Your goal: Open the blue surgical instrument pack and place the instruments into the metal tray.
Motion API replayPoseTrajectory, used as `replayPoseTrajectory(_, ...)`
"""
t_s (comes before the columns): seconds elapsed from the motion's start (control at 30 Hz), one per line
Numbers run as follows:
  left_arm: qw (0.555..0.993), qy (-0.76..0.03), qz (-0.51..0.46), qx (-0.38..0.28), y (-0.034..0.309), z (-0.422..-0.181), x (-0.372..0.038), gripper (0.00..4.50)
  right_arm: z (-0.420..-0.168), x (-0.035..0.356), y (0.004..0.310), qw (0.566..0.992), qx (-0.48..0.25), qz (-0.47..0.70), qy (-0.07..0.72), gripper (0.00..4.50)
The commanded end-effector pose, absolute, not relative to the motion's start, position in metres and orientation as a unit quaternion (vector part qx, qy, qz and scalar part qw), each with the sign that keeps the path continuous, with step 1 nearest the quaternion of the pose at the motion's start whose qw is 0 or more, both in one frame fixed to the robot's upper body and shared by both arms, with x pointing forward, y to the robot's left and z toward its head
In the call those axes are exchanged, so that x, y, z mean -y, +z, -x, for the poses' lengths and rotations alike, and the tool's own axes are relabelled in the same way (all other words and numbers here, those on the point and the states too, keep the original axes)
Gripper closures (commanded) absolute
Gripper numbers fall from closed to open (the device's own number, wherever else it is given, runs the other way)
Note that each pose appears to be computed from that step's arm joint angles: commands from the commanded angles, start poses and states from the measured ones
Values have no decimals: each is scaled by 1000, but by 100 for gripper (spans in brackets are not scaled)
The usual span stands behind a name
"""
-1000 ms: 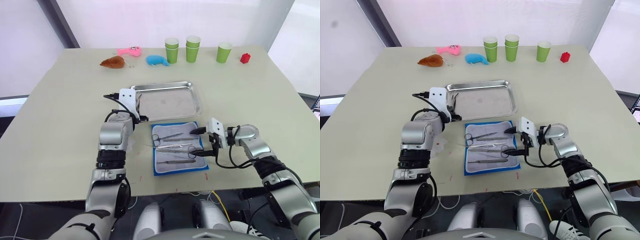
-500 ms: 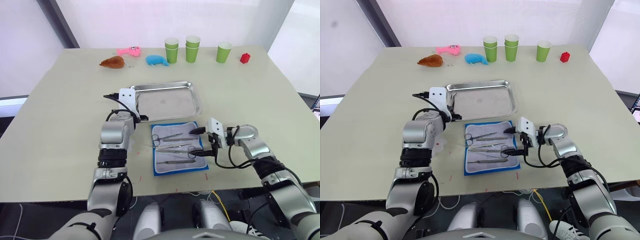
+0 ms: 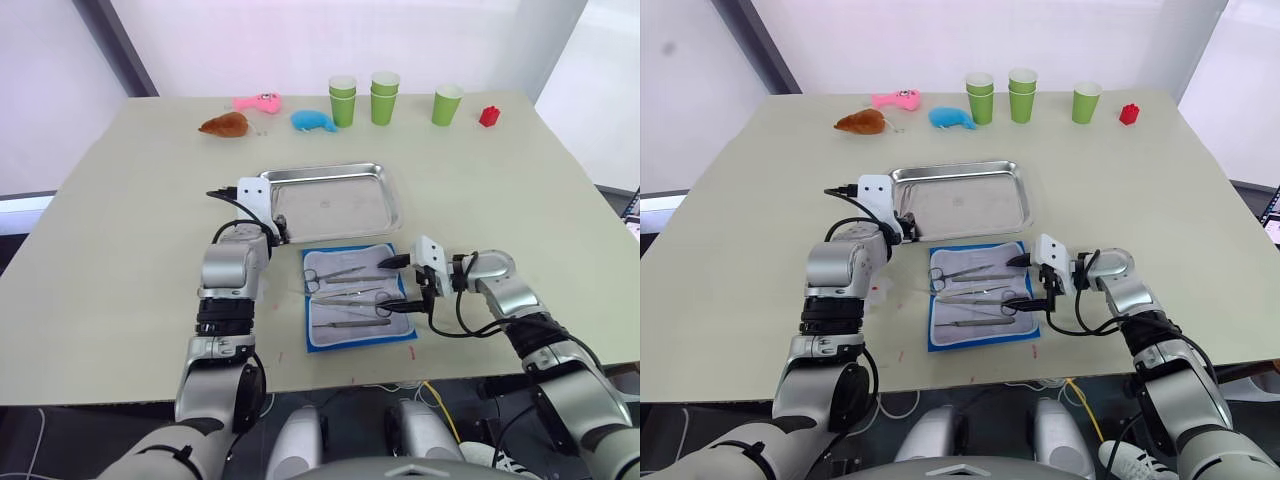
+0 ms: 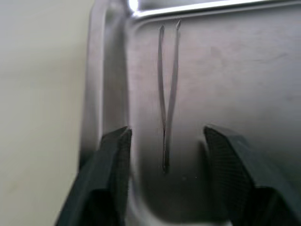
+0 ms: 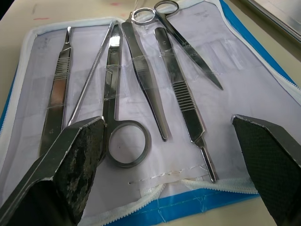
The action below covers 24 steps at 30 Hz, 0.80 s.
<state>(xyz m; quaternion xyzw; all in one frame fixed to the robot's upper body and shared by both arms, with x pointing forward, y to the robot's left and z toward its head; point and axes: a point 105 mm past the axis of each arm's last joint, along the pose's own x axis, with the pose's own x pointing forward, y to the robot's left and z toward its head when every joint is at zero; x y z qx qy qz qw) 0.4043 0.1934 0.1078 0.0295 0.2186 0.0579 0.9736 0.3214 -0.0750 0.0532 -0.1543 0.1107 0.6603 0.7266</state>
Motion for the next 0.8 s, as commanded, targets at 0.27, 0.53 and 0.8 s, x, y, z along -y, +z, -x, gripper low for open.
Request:
replayPoseTrajectory(0.27,991,19,-37,-126,151,-411,-183,209,-289,89,-19,693,-260,157,654,0)
replayPoseTrajectory(0.53,989,-122,-71,-43,180,-408,-165,209,-289,88,-19,694,-259,155,653,0)
replayPoseTrajectory(0.8,936,-338,-96,-9,193,-372,-163,209,-288,88,-19,694,-259,153,654,0)
